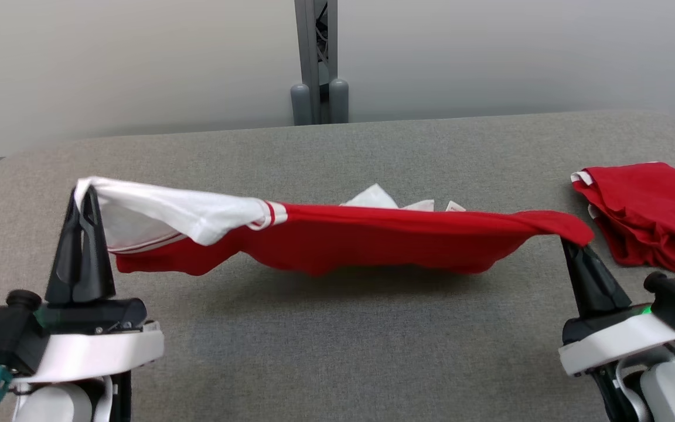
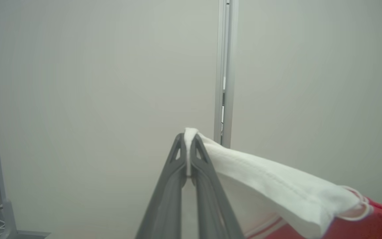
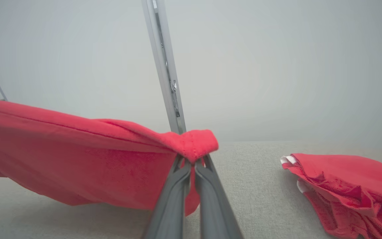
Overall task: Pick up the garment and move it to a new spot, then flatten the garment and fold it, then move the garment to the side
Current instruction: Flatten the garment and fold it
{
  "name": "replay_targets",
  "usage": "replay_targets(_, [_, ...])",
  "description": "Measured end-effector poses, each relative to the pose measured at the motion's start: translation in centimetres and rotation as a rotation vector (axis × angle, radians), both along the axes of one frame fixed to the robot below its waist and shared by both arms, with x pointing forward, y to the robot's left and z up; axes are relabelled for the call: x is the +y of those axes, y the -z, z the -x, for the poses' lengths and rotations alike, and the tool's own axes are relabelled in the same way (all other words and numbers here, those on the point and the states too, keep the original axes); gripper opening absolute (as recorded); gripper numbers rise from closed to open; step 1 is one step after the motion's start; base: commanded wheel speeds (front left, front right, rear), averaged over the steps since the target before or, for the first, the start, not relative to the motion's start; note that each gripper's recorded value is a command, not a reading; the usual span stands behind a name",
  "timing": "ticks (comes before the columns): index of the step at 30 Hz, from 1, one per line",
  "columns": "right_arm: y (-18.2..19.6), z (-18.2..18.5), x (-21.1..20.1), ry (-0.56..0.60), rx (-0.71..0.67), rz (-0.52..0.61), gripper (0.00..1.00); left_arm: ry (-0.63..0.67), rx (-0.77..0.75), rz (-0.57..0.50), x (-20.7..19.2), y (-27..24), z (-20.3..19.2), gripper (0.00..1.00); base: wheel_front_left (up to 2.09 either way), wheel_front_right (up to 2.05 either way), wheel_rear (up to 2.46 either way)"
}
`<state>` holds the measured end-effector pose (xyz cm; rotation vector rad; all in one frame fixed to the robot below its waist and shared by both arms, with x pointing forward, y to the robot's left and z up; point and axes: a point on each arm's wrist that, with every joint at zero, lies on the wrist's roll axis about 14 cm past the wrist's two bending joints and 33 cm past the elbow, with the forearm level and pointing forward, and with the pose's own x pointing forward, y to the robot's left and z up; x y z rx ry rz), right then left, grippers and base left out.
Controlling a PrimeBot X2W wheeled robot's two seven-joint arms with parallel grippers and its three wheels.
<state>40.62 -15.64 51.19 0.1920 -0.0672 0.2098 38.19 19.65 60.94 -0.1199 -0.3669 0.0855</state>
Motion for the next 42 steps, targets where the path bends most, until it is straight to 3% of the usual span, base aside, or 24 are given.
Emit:
replay_targets(7, [-6.8,-0.9,-1.8,-0.012,-0.155,-0.007,0.00,0.062,-0.165,-0.069,-0.3,-6.8,-0.4,0.00,0.00,0.00,0.00])
replay_targets(15, [-16.6,-1.2,-2.7,-0.048,-0.367,0.016,0.00,0.235,-0.279,-0.108,-3.3,-13.7,-1.3,0.00,0.00,0.00,0.00])
replay_targets(21, [-22.5,-2.3,-3.1,-0.099,-0.376,-0.031,0.00,0.325,-0.256,-0.167,-4.3,-18.0,-3.6,0.00,0.00,0.00,0.00])
replay_targets(29, [-23.4,-5.8,-5.6,-0.086,-0.186,-0.130,0.00,0.354,-0.204,-0.199,-4.3,-20.4,-6.6,0.00,0.00,0.00,0.00])
replay_targets(36, [-22.7,-8.5,-4.8,-0.096,-0.124,-0.105,0.00,0.368,-0.177,-0.224,-4.9,-19.8,-9.6,0.00,0.00,0.00,0.00])
replay_targets(42, [-22.0,-13.8,-2.2,-0.099,-0.108,-0.034,0.00,0.341,-0.161,-0.324,-5.9,-19.0,-15.2,0.00,0.00,0.00,0.00])
